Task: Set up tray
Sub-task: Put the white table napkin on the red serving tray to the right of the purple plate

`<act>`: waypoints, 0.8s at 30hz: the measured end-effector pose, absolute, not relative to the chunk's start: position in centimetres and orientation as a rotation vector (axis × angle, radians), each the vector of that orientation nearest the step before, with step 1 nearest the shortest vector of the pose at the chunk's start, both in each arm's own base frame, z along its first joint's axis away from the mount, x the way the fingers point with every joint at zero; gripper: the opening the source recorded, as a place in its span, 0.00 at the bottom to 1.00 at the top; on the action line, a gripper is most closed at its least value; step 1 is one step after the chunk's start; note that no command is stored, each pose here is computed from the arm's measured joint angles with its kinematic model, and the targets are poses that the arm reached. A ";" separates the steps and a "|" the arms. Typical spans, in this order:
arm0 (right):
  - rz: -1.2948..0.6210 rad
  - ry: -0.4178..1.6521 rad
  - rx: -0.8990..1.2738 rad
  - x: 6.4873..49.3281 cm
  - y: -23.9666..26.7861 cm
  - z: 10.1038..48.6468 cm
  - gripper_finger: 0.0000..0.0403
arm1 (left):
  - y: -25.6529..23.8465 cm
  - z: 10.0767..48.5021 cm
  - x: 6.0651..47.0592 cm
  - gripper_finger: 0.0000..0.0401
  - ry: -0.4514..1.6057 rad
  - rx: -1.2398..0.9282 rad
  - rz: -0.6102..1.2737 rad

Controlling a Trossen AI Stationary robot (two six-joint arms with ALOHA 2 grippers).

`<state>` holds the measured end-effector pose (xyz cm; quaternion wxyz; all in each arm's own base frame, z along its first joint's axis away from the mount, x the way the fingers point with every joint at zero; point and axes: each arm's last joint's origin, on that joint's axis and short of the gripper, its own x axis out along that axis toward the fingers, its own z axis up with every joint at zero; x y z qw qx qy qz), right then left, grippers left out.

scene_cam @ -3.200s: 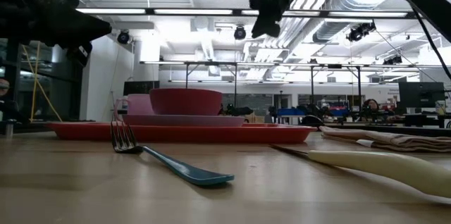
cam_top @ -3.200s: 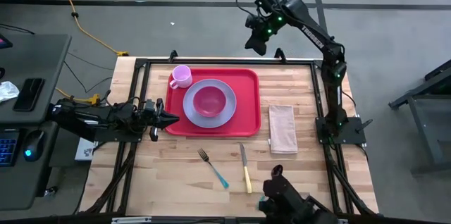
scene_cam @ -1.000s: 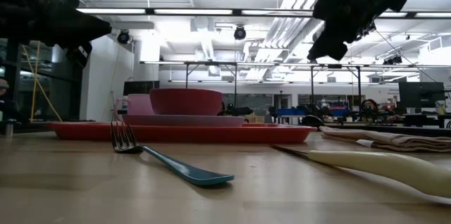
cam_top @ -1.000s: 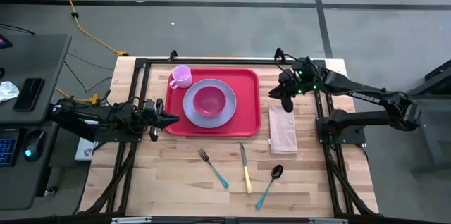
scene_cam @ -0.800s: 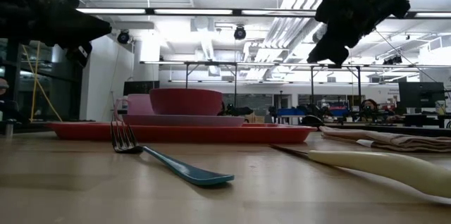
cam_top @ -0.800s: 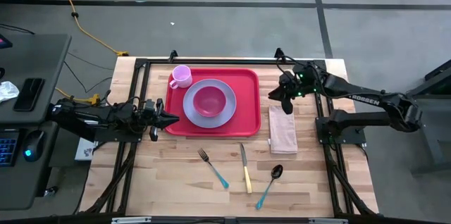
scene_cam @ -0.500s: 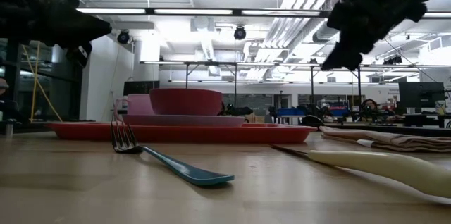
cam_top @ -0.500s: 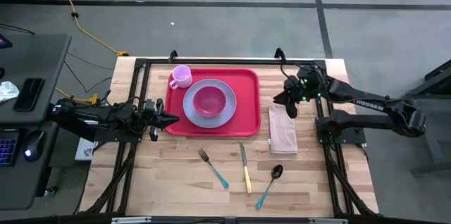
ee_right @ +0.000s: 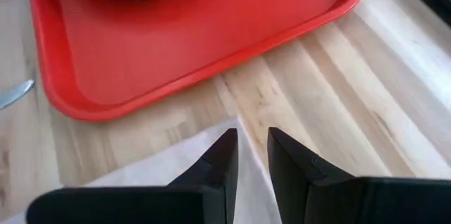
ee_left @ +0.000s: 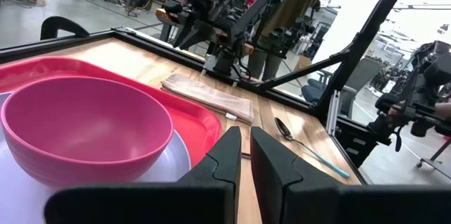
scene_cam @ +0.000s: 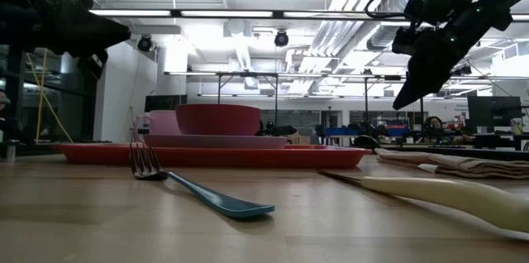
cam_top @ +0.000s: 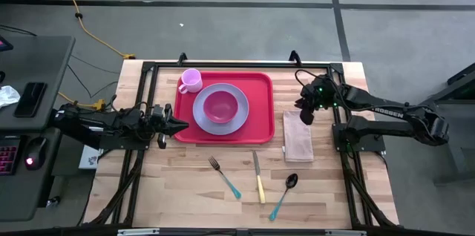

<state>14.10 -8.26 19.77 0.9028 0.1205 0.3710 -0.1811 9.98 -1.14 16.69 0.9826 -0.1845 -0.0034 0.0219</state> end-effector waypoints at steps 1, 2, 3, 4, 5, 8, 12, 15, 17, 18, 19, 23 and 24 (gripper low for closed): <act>-0.369 0.772 0.244 14.1 -8.2 19.7 0.14 | -1.1 16.7 10.0 0.16 -0.007 -0.371 0.044; -0.359 0.775 0.237 14.1 -8.2 19.7 0.14 | -1.1 16.7 10.0 0.16 -0.007 -0.371 0.044; -0.343 0.781 0.232 14.0 -8.2 19.7 0.14 | -1.1 16.7 10.0 0.16 -0.007 -0.371 0.044; -0.327 0.789 0.225 14.0 -8.1 19.6 0.14 | -1.1 16.7 10.0 0.16 -0.006 -0.371 0.044; -0.311 0.801 0.218 13.9 -8.0 19.6 0.14 | -1.1 16.7 10.0 0.16 -0.006 -0.371 0.044; -0.261 0.841 0.194 13.7 -7.8 19.3 0.14 | -1.1 16.7 10.0 0.16 -0.007 -0.371 0.044; -0.222 0.836 0.163 13.8 -7.8 19.4 0.16 | -1.1 16.7 10.0 0.16 -0.007 -0.371 0.044; -0.228 0.839 0.157 13.8 -7.8 19.3 0.20 | -1.1 16.7 10.0 0.16 -0.007 -0.371 0.044; -0.228 0.844 0.158 13.8 -7.8 19.3 0.23 | -1.1 16.7 10.0 0.16 -0.006 -0.371 0.044; -0.228 0.848 0.161 13.8 -7.8 19.2 0.25 | -1.1 16.7 10.0 0.16 -0.007 -0.371 0.044; -0.229 0.855 0.167 13.9 -7.9 19.1 0.26 | -1.1 16.7 10.0 0.16 -0.006 -0.371 0.044; -0.213 0.874 0.221 14.4 -8.1 18.5 0.31 | -1.1 16.7 10.0 0.16 -0.007 -0.371 0.044; -0.213 0.867 0.236 14.6 -8.2 18.4 0.31 | -1.1 16.7 10.0 0.16 -0.006 -0.371 0.044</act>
